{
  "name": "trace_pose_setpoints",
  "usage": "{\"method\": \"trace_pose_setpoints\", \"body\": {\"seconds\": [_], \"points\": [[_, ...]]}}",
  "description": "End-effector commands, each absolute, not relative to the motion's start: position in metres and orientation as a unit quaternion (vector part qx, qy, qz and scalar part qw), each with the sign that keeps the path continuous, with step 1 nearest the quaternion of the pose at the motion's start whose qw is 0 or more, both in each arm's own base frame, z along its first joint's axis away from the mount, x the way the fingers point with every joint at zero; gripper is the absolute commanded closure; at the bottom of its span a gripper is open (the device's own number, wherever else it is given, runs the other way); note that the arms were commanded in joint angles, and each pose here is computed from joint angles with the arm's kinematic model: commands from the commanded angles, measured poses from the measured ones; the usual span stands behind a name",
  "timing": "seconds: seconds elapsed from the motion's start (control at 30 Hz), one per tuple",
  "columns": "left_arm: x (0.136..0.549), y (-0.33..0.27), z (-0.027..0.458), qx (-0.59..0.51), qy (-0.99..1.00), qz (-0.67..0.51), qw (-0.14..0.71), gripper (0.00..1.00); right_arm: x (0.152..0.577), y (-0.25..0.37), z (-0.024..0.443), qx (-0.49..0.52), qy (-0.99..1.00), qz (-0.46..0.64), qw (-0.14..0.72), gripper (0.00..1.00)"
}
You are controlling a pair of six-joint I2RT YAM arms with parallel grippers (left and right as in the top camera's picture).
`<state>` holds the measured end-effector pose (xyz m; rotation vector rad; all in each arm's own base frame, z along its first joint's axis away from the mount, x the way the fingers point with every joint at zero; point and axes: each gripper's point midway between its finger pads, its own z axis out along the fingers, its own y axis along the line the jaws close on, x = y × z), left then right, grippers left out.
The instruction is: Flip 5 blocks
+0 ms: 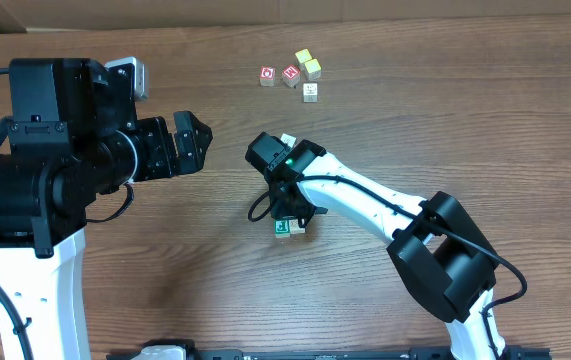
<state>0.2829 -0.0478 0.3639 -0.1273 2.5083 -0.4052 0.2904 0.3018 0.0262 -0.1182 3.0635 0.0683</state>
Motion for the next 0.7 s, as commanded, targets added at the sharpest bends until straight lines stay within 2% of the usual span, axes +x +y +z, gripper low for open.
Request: {"method": "trace_pose_setpoints", "body": {"seconds": [0.0,0.67], "points": [[0.2821,-0.0468,0.3715,-0.043,0.938,-0.152,0.307,0.00,0.2873,0.3036,0.0251,-0.042,0.998,0.028,0.033,0.93],[0.2822,-0.0468,0.3716,-0.043,0.938,-0.152,0.307,0.00,0.2875,0.3077,0.0280,-0.037,0.998,0.048,0.021,0.92]]}}
